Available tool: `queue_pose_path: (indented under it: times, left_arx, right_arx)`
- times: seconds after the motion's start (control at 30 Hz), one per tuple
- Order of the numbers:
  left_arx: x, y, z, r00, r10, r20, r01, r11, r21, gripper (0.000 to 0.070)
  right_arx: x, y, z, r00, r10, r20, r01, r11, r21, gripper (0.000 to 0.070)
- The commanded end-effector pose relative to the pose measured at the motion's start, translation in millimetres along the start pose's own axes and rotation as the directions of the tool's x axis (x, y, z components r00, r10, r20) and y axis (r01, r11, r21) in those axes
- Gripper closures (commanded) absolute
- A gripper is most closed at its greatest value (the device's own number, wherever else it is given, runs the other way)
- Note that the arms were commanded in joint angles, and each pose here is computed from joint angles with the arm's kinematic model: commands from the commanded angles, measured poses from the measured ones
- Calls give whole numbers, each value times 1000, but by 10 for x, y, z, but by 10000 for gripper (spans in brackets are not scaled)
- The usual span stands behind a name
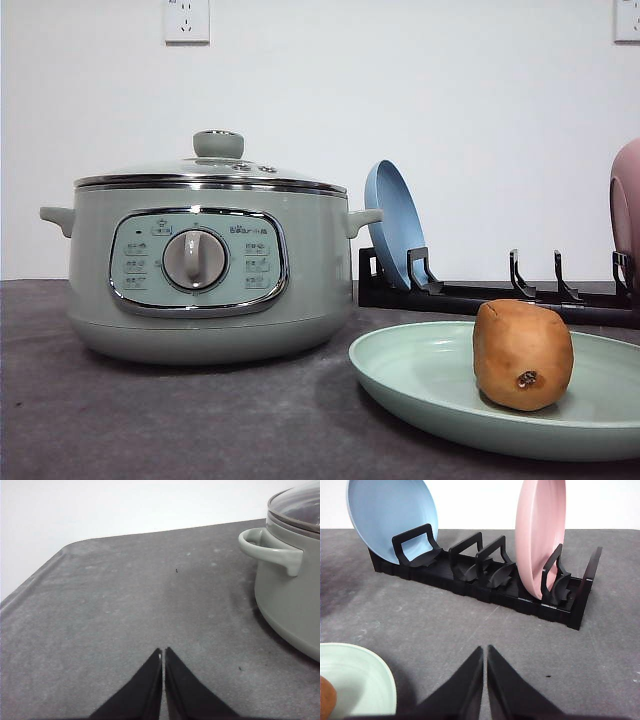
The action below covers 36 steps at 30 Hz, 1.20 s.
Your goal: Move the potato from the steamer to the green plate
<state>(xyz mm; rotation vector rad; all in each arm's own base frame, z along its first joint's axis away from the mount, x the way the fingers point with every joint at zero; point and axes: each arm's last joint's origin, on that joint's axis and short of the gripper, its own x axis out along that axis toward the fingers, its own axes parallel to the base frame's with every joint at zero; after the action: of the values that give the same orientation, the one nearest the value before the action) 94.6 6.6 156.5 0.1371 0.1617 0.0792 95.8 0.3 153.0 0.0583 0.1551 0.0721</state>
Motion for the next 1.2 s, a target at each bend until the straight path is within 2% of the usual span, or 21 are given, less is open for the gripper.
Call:
queue_pose_path:
  times: [0.0,1.17]
  left_arx:
    - [19,-9,-69,1000,1,-23,-1,1000,-1,700]
    - [19,-9,-69,1000,1,-23,-1,1000,-1,700]
  right_arx:
    - [3,-1,-6,1000,-1,7,1,1000,-1,700]
    - [3,-1,-5,1000,-1,8,1,1000,-2,700]
